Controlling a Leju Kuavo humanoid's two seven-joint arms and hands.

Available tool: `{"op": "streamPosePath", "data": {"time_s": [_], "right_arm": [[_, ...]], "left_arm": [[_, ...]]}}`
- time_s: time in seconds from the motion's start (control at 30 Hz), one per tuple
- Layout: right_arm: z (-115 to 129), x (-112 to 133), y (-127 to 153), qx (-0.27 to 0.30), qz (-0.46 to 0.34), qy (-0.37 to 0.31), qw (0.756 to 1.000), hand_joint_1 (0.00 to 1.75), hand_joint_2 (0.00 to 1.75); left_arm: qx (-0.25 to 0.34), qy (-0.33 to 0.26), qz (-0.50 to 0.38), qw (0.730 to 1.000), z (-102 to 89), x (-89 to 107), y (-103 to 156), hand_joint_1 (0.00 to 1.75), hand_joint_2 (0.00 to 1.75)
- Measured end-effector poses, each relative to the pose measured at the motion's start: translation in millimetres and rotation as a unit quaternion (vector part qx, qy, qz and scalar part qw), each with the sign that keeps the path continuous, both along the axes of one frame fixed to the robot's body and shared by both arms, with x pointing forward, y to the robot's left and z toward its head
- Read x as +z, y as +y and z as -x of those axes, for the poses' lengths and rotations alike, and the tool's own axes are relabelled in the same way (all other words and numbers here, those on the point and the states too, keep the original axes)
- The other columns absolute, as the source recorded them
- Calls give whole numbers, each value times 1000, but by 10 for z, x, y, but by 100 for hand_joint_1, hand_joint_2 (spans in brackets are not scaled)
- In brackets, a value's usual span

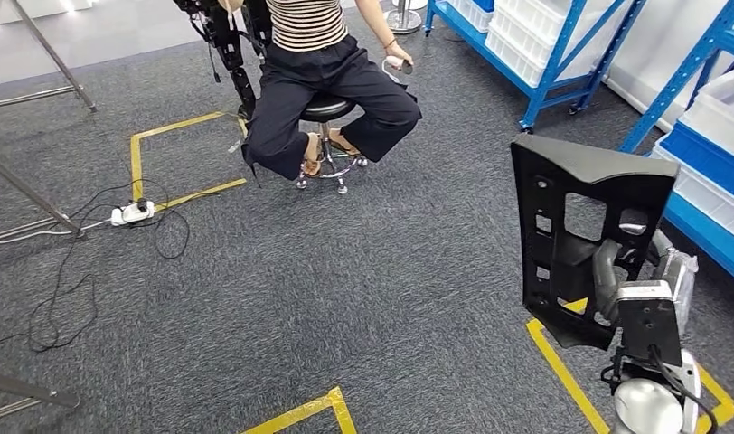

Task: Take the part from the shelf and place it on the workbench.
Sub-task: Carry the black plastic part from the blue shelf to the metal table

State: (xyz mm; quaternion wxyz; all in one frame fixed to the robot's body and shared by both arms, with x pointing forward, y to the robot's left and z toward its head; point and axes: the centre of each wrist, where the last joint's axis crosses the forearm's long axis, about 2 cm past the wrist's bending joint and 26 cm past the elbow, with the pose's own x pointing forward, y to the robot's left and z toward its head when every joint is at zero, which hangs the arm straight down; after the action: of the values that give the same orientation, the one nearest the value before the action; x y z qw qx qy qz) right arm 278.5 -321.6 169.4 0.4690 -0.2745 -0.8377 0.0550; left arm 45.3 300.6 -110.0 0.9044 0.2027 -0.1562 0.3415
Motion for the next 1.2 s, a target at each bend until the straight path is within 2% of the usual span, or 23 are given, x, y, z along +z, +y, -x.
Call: {"op": "streamPosePath", "data": {"time_s": [0.2,0.33,0.67,0.87,1.2], "right_arm": [[-193,355,108,-9,16,-50,999,175,175],[-283,493,180,-11,24,-71,997,175,175],[-408,689,310,2,21,-100,995,175,175],[-444,712,329,-3,16,-95,995,175,175],[-530,884,424,1,2,-102,995,175,175]], "left_arm": [[-13,-1,4,1000,-11,1,12,0,0],[-19,-3,7,1000,-13,0,5,0,0],[-29,-12,18,999,-42,2,14,0,0],[-33,-10,25,999,-52,3,16,0,0],[-52,-12,27,998,-52,3,44,0,0]]}}
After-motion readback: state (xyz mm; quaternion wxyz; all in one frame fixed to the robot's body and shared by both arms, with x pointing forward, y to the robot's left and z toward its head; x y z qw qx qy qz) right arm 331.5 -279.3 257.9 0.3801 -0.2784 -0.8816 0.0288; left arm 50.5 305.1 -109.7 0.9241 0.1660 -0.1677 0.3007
